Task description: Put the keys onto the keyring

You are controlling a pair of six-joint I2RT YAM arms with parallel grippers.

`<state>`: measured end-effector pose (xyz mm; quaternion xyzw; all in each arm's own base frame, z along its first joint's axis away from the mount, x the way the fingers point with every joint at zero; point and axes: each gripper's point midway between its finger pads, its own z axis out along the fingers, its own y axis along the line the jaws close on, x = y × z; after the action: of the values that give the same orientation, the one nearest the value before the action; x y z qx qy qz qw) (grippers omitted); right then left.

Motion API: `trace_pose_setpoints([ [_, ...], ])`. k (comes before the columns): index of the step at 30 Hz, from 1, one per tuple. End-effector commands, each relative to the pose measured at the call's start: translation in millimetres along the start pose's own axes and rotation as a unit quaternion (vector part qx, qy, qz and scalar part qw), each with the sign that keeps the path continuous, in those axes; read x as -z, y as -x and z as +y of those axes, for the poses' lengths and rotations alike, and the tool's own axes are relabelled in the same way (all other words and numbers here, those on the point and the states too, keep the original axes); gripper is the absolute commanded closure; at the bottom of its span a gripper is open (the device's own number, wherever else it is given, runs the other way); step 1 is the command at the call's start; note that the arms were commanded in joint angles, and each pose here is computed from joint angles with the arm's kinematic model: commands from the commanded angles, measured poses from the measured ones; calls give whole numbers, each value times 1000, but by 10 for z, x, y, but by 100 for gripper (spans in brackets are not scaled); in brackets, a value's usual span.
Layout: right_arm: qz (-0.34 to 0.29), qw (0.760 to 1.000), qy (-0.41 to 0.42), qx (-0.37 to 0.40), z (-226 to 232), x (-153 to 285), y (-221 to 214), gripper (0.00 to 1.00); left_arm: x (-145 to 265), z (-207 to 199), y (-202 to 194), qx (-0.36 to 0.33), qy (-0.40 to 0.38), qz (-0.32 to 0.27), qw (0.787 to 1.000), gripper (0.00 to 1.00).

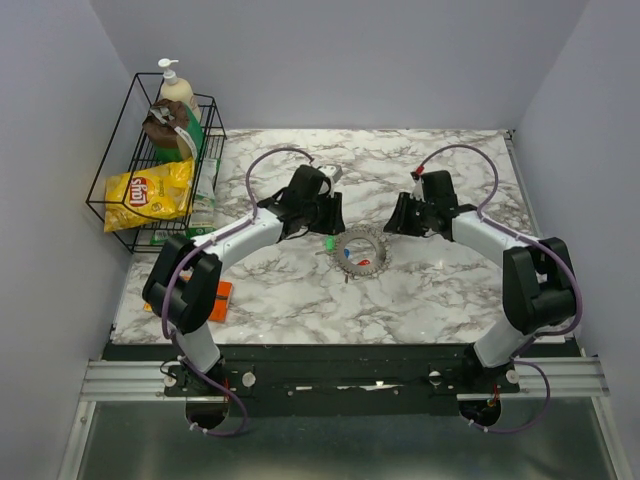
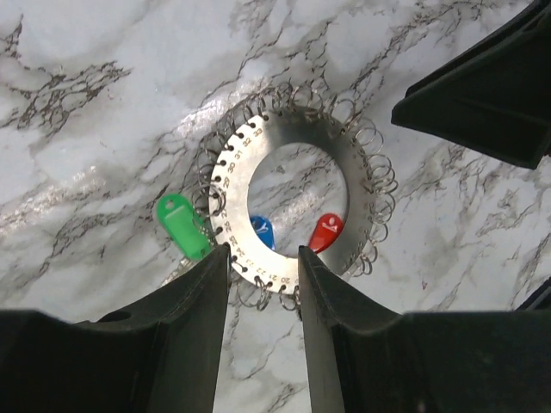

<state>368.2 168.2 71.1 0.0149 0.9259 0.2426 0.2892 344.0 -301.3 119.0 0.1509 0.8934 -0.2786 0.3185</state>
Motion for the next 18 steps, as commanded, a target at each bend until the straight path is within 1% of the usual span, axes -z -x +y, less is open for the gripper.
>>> trace_pose_setpoints([
  [1,-3,1000,-3,12,4,-17,134,60,-173,-96,155,-16,-15,1,1000,54],
  [6,-4,1000,0,17,19,-52,202,59,-281,-133,272,-20,-21,1,1000,54],
  [13,-10,1000,0,23,31,-86,279,52,-379,-154,326,-18,-27,2,999,54],
  [18,-13,1000,0,27,30,-84,295,52,-383,-163,317,-20,-27,2,999,54],
])
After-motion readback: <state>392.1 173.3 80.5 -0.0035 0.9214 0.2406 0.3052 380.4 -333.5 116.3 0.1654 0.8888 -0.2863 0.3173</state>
